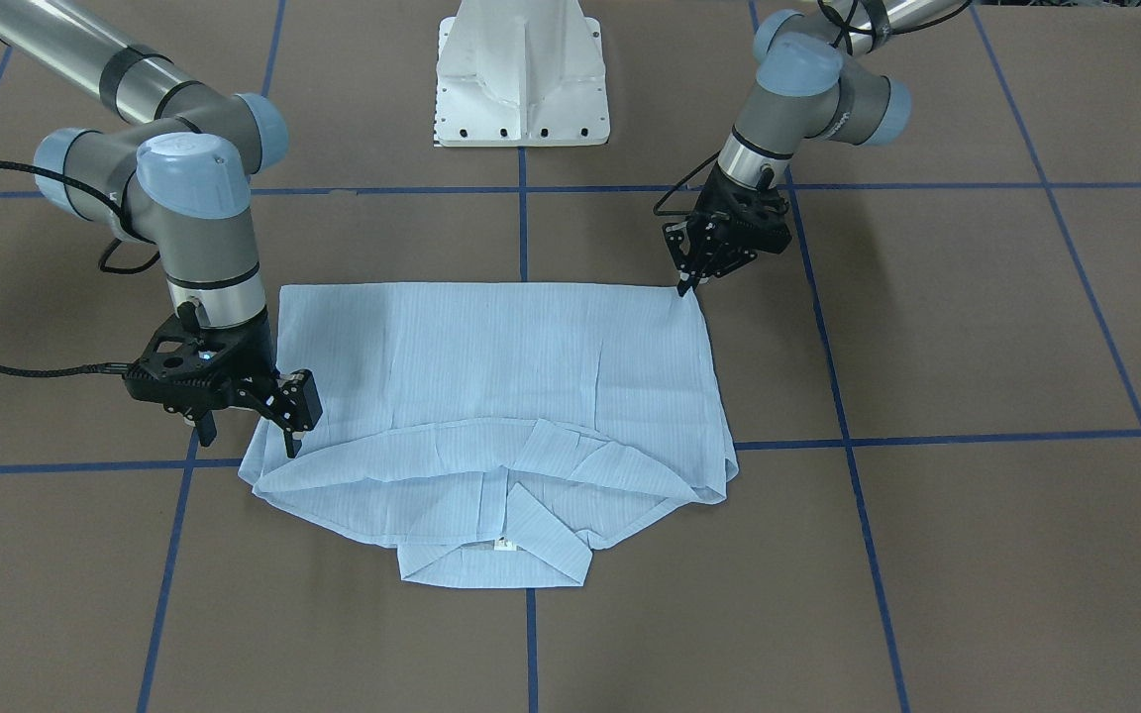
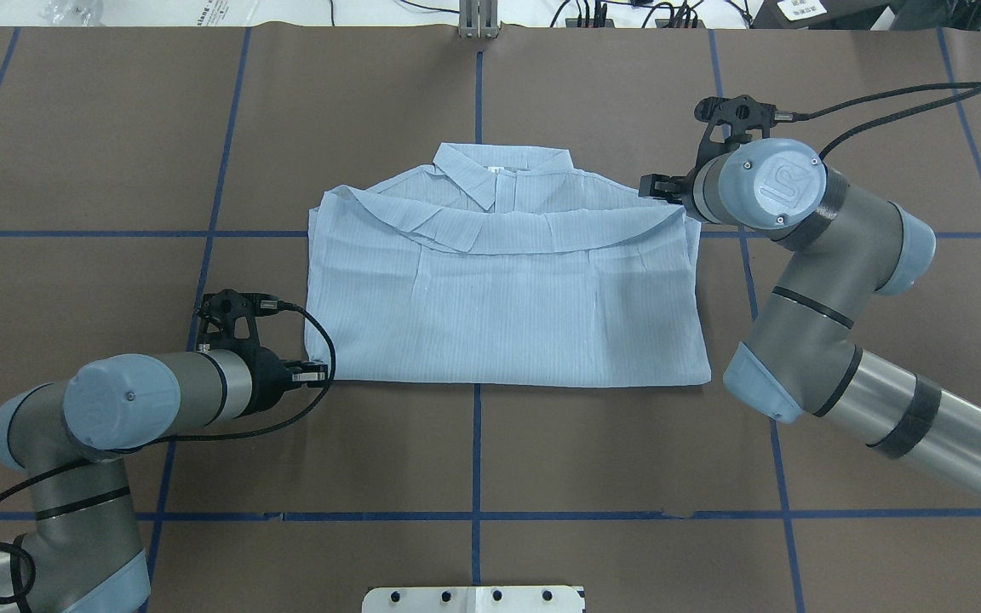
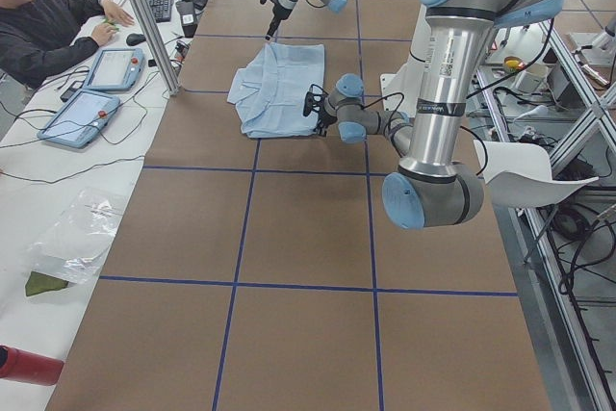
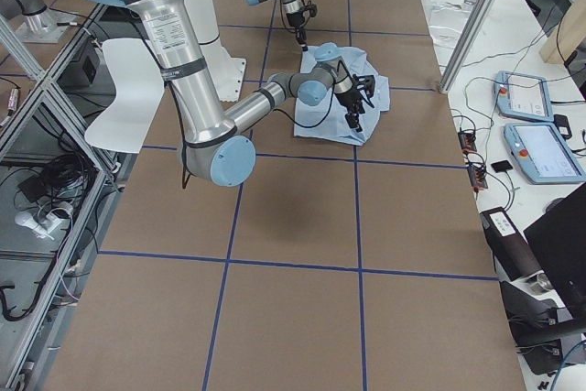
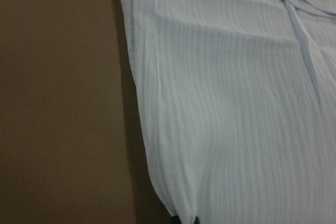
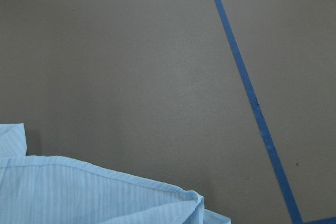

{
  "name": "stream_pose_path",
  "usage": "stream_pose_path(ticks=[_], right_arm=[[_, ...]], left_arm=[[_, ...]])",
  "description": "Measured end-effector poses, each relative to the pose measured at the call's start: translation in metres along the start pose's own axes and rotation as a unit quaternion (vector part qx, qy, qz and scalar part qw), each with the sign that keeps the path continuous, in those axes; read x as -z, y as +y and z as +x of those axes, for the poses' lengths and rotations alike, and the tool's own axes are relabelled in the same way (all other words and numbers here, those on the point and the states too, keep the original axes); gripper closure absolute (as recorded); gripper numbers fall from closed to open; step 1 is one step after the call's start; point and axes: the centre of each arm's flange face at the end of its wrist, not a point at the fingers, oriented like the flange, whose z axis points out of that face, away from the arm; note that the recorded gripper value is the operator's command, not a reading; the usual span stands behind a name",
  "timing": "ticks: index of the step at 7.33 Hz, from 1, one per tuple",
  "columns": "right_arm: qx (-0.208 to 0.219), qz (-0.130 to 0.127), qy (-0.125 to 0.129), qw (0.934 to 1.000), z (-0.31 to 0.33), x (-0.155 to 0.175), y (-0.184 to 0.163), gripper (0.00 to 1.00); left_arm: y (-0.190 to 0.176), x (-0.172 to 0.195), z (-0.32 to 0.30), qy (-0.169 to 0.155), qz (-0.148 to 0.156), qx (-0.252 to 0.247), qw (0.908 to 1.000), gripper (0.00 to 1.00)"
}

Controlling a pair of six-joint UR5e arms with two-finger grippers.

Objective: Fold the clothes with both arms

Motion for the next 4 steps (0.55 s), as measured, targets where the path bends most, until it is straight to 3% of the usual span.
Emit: stream_pose_path(ticks=[2, 4], right_arm=[[0.0, 0.0, -0.001, 1.0, -0.001, 0.0, 0.0, 0.0], [-0.001, -0.001, -0.002, 1.0, -0.004, 0.001, 0.002, 0.0]], left_arm=[[-0.037, 0.005, -0.028, -0.028, 0.025, -0.019, 0.9991, 1.0], [-0.097, 0.011, -0.066, -0.067, 0.063, -0.058, 0.9941, 1.0]])
